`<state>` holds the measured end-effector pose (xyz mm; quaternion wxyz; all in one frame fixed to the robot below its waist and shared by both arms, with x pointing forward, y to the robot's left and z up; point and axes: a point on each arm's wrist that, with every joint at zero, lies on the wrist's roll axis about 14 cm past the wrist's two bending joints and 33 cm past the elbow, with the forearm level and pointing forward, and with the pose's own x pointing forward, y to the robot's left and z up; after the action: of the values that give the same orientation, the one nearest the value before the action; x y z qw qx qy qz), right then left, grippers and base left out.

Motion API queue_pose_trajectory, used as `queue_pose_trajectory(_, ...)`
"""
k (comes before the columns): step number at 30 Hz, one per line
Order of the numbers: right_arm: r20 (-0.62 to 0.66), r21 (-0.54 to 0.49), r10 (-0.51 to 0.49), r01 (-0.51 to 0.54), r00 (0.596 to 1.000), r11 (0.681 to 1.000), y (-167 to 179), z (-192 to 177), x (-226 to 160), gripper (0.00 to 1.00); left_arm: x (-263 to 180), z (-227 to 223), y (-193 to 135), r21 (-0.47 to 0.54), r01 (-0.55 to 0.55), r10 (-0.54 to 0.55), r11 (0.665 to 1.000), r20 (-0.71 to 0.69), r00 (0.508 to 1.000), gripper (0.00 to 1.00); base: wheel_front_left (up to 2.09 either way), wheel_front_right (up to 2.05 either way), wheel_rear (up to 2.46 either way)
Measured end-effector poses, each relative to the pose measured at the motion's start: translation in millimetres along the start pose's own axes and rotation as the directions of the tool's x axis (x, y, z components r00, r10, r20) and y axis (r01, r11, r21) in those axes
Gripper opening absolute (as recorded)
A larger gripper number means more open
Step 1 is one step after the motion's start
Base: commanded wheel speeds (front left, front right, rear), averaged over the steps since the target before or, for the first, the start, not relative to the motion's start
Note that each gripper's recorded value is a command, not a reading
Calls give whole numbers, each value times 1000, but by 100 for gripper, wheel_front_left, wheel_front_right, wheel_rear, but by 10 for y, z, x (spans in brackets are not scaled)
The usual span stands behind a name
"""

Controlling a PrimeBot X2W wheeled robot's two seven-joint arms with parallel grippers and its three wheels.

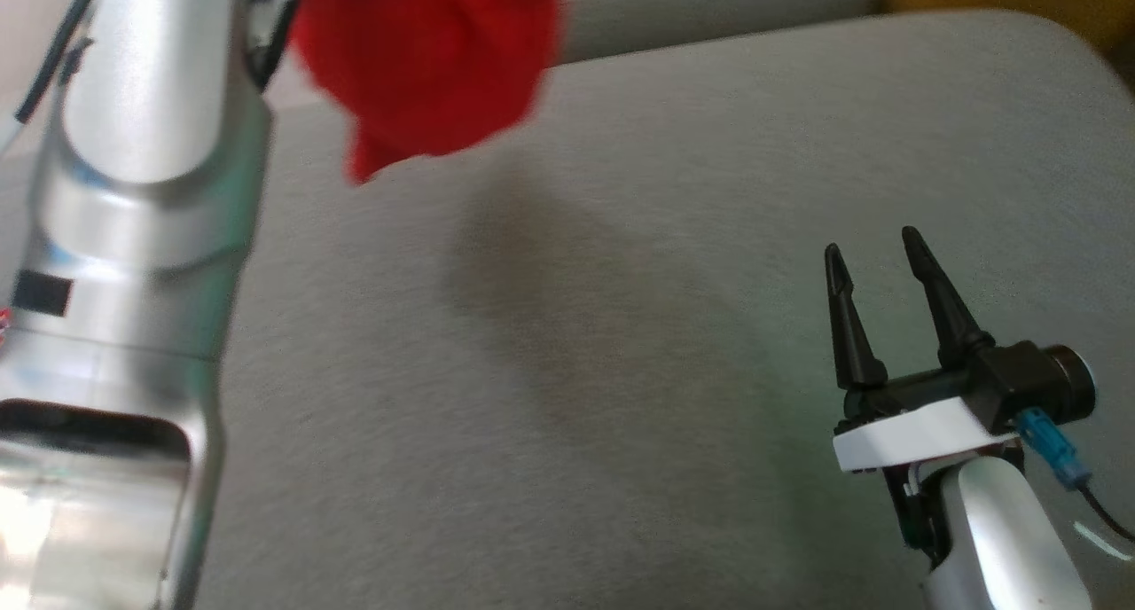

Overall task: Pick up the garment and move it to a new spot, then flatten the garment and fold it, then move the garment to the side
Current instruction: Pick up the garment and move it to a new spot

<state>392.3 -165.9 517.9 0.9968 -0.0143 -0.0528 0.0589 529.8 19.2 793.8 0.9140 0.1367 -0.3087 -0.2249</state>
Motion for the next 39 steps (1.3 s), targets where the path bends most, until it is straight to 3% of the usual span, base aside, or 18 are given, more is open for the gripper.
queue_pose_trajectory(4,-2,6,-110,110,994,994,-340,25,-201,100,266,248,-600,-143,120,-103,983,116,988,0,0,0,0)
queue_pose_trajectory(7,-10,10,-172,172,985,985,-520,21,-332,100,308,183,-1070,-205,226,-201,952,136,970,0,0,0,0)
queue_pose_trajectory(11,-32,13,-234,235,972,972,-698,-30,-459,100,-82,-589,-1845,-295,364,-384,884,-12,923,0,0,0,0)
queue_pose_trajectory(14,-70,6,-245,246,967,969,-728,-146,-478,100,-693,-1387,-2250,-394,371,-469,841,-191,862,0,0,0,0)
queue_pose_trajectory(15,-82,7,-242,244,967,970,-716,-185,-478,100,-936,-1639,-2329,-429,336,-474,838,-269,839,31,0,0,0)
queue_pose_trajectory(16,-92,9,-237,239,967,971,-699,-218,-476,100,-1169,-1838,-2377,-451,304,-475,839,-337,813,100,0,0,0)
queue_pose_trajectory(19,-107,20,-208,211,972,977,-605,-275,-435,100,-1636,-2162,-2327,-443,190,-411,876,-481,775,100,0,0,0)
queue_pose_trajectory(25,-129,46,-146,153,981,987,-401,-383,-344,100,-1717,-1918,-1867,-429,-59,-173,901,-482,859,100,0,0,0)
queue_pose_trajectory(29,-144,68,-112,122,983,990,-256,-435,-419,100,-2218,-1799,-1587,-394,-210,-40,895,-541,840,100,0,0,0)
queue_pose_trajectory(34,-133,86,-69,81,989,993,-91,-402,-489,100,-2815,-1654,-1409,-357,-326,51,875,-603,796,100,0,0,0)
queue_pose_trajectory(39,-67,90,-12,18,998,996,100,-205,-482,100,-3066,-1244,-951,-298,-451,233,841,-552,800,100,0,0,0)
